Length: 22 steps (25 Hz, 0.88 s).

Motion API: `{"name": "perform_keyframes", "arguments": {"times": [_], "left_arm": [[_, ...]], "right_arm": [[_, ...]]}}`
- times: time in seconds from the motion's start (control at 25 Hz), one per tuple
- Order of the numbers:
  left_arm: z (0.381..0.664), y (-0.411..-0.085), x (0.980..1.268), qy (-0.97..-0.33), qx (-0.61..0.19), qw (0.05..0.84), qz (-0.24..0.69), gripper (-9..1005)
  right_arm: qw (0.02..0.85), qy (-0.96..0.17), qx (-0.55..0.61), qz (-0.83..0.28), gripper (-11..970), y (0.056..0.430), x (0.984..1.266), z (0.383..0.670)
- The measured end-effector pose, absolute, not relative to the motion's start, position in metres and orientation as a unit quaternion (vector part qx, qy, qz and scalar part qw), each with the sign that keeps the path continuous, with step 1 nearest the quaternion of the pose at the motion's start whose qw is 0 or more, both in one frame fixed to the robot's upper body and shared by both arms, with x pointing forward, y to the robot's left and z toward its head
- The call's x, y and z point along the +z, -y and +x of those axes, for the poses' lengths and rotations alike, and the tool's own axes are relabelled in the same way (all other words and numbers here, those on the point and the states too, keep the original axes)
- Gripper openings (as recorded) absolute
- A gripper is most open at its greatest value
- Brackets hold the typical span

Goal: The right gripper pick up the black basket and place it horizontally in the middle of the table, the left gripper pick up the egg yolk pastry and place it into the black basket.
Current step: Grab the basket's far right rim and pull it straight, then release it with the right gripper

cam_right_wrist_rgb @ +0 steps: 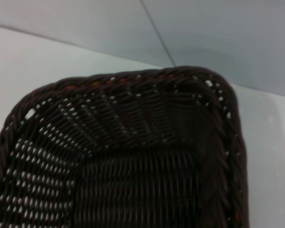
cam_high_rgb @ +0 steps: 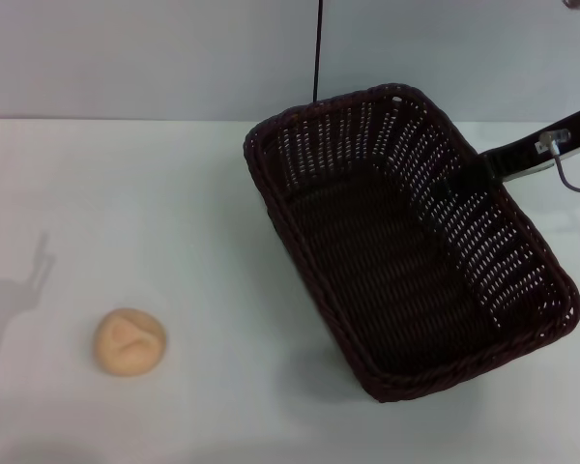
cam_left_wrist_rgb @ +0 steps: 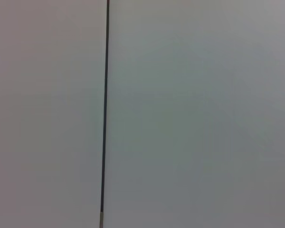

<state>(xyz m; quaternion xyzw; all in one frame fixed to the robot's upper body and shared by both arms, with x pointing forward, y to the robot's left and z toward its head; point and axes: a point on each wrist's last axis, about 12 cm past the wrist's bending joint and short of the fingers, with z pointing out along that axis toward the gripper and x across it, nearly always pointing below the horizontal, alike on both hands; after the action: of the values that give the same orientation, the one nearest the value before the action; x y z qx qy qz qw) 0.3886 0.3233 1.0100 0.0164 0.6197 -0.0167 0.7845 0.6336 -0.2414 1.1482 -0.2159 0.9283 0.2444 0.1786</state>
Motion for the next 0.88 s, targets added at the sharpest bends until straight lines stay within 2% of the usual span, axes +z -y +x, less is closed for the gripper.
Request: {"name": "perform_keyframes", "arguments": {"times": [0.36, 0.56, 0.84, 0.88], "left_arm": [[0.391, -0.324, 1.011, -0.619, -0.017, 0.785, 0.019, 759], [0.392, -0.324, 1.011, -0.618, -0.016, 0.786, 0.019, 756], [0.39, -0.327, 1.011, -0.618, -0.011, 0.786, 0.021, 752], [0.39, -0.327, 1.011, -0.618, -0.011, 0.786, 0.021, 752]], "right_arm": [[0.172, -0.931, 0.249, -0.201, 636, 0.237, 1.138, 0.632], [0.175, -0.93, 0.245, -0.209, 399, 0.237, 1.141, 0.631], [0.191, -0.915, 0.231, -0.27, 162, 0.24, 1.168, 0.627], [0.185, -0.91, 0.231, -0.29, 154, 0.237, 1.171, 0.625]]}}
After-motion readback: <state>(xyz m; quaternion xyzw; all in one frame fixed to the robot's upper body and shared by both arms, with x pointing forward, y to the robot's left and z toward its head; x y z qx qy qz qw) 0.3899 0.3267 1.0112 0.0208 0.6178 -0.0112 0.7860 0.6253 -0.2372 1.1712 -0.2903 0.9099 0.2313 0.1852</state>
